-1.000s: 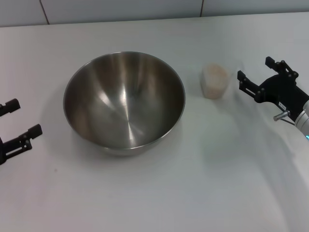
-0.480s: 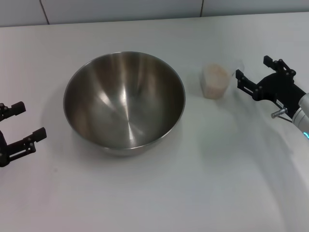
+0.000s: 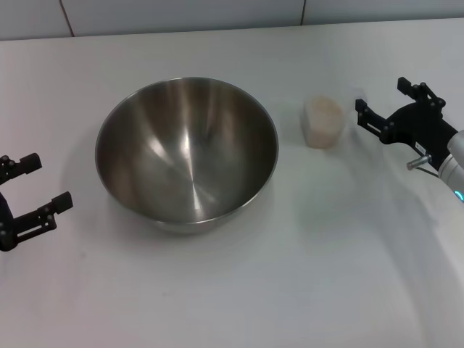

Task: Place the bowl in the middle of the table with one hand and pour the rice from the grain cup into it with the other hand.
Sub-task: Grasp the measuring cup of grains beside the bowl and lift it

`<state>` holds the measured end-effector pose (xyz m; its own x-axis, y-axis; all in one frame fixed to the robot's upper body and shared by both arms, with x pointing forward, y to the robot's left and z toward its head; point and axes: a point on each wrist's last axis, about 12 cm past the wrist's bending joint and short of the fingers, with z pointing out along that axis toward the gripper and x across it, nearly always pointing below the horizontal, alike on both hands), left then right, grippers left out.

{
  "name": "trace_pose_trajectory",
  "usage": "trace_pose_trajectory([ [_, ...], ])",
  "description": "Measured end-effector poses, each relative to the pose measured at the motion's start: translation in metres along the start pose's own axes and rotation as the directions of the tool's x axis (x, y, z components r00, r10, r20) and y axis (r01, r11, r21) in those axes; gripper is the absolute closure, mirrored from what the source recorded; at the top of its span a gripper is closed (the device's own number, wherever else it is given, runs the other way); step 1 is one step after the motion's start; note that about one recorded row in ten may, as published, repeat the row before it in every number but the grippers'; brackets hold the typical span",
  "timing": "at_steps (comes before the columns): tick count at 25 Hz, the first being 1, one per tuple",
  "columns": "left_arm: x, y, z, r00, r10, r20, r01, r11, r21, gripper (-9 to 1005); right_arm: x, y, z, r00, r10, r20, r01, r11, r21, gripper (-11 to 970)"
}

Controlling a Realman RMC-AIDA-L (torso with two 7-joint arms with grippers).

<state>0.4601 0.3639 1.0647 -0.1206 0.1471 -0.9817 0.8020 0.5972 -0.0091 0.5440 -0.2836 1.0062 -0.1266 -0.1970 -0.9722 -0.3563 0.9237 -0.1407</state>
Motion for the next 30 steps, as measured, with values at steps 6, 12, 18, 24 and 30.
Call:
trace_pose_trajectory([
  [6, 0.0016, -0.0025, 0.0004, 1.0, -0.005, 0.0, 0.005, 1.0, 0.005, 183, -0.0008, -0.0003, 0.0014, 1.0, -0.002, -0.001, 0.002, 1.0, 0.0, 116],
  [12, 0.0025, -0.0038, 0.0003, 1.0, -0.005, 0.0, 0.005, 1.0, 0.004, 184, -0.0018, 0.0017, 0.0029, 1.0, -0.003, 0.002, 0.003, 1.0, -0.008, 116],
  [18, 0.0025, -0.004, 0.0005, 1.0, -0.005, 0.002, 0.005, 1.0, 0.005, 184, -0.0028, 0.0046, 0.0041, 1.0, -0.004, 0.009, 0.004, 1.0, -0.014, 204],
  [24, 0.0022, -0.0038, 0.0009, 1.0, -0.005, 0.002, 0.005, 1.0, 0.006, 183, -0.0035, 0.0062, 0.0055, 1.0, -0.002, 0.009, 0.002, 1.0, -0.018, 468],
  [30, 0.0008, -0.002, 0.0004, 1.0, 0.002, 0.001, -0.002, 1.0, 0.008, 183, -0.004, 0.0072, 0.0064, 1.0, 0.0, 0.01, 0.001, 1.0, -0.02, 694],
])
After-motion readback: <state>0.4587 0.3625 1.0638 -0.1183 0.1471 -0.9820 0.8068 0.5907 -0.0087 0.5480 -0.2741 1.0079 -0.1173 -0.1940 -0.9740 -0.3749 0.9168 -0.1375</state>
